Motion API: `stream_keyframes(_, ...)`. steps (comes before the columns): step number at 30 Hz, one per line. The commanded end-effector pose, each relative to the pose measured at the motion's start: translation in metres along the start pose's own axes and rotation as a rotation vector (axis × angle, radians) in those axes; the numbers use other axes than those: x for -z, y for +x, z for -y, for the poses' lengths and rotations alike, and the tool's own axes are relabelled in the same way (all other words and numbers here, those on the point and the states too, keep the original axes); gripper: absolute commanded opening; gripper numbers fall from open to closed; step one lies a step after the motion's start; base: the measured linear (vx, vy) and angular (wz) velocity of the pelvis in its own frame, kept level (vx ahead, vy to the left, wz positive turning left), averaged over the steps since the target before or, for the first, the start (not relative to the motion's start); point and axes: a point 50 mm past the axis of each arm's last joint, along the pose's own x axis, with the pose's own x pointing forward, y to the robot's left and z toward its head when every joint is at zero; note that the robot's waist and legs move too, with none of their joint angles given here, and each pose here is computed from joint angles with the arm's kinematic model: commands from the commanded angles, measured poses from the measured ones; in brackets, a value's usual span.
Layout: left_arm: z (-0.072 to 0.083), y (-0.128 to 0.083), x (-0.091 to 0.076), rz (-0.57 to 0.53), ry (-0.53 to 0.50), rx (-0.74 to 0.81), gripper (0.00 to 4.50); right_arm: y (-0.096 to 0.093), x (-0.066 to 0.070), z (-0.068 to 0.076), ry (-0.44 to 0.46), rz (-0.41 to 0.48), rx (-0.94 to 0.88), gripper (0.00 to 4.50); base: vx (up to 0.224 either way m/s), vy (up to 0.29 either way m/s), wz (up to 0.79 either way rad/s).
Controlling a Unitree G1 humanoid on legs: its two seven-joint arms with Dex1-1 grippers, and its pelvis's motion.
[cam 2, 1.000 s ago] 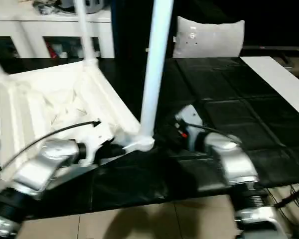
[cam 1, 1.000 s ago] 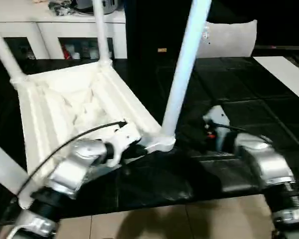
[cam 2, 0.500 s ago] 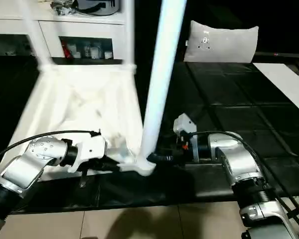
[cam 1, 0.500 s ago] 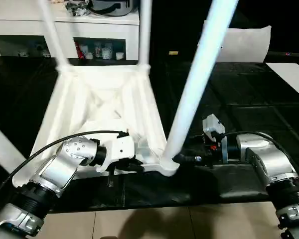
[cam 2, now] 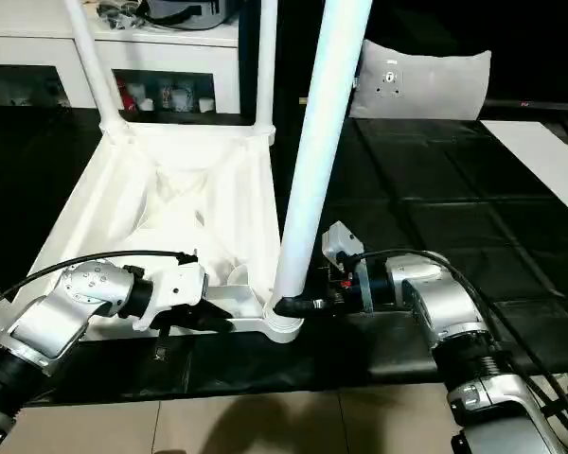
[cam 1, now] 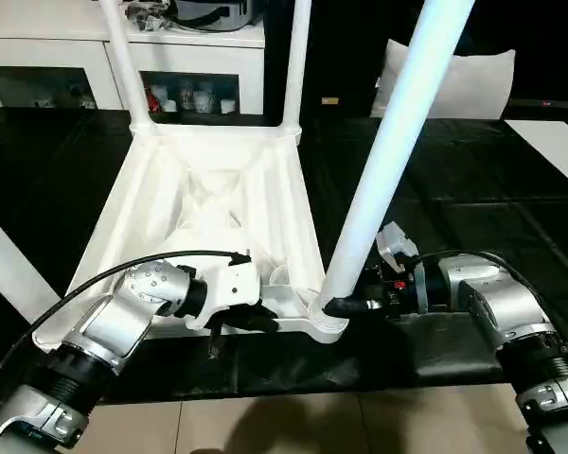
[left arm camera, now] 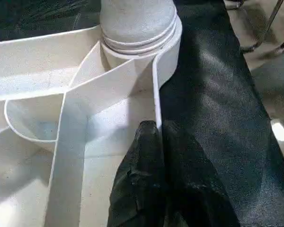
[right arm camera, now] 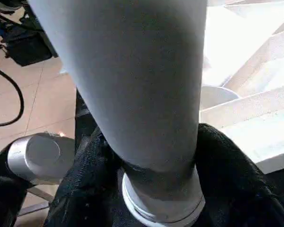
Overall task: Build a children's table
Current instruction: Rotate leg to tighten
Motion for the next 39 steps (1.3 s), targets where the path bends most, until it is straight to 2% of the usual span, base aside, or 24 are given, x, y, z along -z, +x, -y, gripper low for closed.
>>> stream_keyframes(1, 0.002, 0.004, -0.005, 0.019, 0.0, 0.012, 0.0, 0.0, -0.004, -0.005, 0.012, 0.033, -0.05, 2.0, 0.0, 0.0, 0.0)
stream_keyframes(4, 0.0, 0.006, -0.008, 0.053, -0.05, -0.045, 0.0, 0.002, -0.002, -0.005, 0.041, 0.065, 0.037, 2.0, 0.0, 0.0, 0.0)
stream_keyframes(7, -0.002, 0.009, -0.011, 0.069, -0.095, -0.103, 0.0, 0.007, 0.003, 0.002, 0.084, 0.057, 0.193, 1.99, 0.0, 0.0, 0.0)
stream_keyframes(9, -0.008, 0.015, -0.017, 0.116, -0.175, -0.201, 0.0, 0.016, 0.004, 0.009, 0.157, 0.076, 0.382, 1.99, 0.0, 0.0, 0.0)
stream_keyframes(12, -0.011, 0.019, -0.02, 0.125, -0.207, -0.251, 0.0, 0.022, 0.004, 0.012, 0.21, 0.09, 0.466, 1.98, 0.0, 0.0, 0.0)
stream_keyframes(14, -0.019, 0.028, -0.028, 0.151, -0.265, -0.357, 0.0, 0.031, 0.003, 0.019, 0.27, 0.072, 0.646, 1.98, 0.0, 0.0, 0.0)
stream_keyframes(16, -0.025, 0.034, -0.034, 0.166, -0.307, -0.43, 0.0, 0.035, 0.003, 0.022, 0.305, 0.065, 0.748, 1.98, 0.0, 0.0, 0.0)
stream_keyframes(19, -0.031, 0.045, -0.043, 0.181, -0.35, -0.529, 0.0, 0.039, 0.0, 0.027, 0.37, 0.106, 0.896, 1.98, 0.0, 0.0, 0.0)
stream_keyframes(22, -0.029, 0.057, -0.054, 0.206, -0.364, -0.544, 0.0, 0.04, -0.004, 0.027, 0.349, 0.1, 0.968, 1.98, 0.0, 0.0, 0.0)
stream_keyframes(23, -0.028, 0.057, -0.054, 0.207, -0.362, -0.54, 0.0, 0.04, -0.004, 0.027, 0.346, 0.099, 0.969, 1.98, 0.0, 0.0, 0.0)
stream_keyframes(24, -0.027, 0.058, -0.055, 0.206, -0.361, -0.53, 0.0, 0.041, -0.005, 0.027, 0.339, 0.099, 0.971, 2.52, 0.0, 0.0, 0.0)
stream_keyframes(25, -0.026, 0.055, -0.053, 0.196, -0.344, -0.524, 0.0, 0.041, -0.01, 0.025, 0.297, 0.132, 0.931, 2.66, 0.0, 0.0, 0.0)
stream_keyframes(27, -0.026, 0.055, -0.053, 0.196, -0.344, -0.524, 0.0, 0.041, -0.01, 0.025, 0.297, 0.132, 0.931, 2.68, 0.0, 0.0, 0.0)
stream_keyframes(28, -0.025, 0.051, -0.051, 0.192, -0.302, -0.508, 0.0, 0.039, -0.016, 0.022, 0.271, 0.186, 0.871, 2.79, 0.0, 0.0, 0.0)
stream_keyframes(30, -0.023, 0.05, -0.05, 0.191, -0.294, -0.492, 0.0, 0.037, -0.017, 0.02, 0.259, 0.189, 0.837, 3.06, 0.0, 0.0, 0.0)
stream_keyframes(34, -0.023, 0.041, -0.041, 0.161, -0.265, -0.475, 0.0, 0.022, -0.017, 0.017, 0.2, 0.16, 0.736, 3.17, 0.0, 0.0, 0.0)
stream_keyframes(35, -0.023, 0.039, -0.039, 0.155, -0.257, -0.462, 0.0, 0.019, -0.017, 0.016, 0.186, 0.15, 0.714, 3.49, 0.0, 0.0, 0.0)
stream_keyframes(39, -0.015, 0.028, -0.031, 0.134, -0.191, -0.336, 0.0, 0.0, -0.015, 0.014, 0.088, 0.069, 0.611, 3.66, 0.0, 0.0, 0.0)
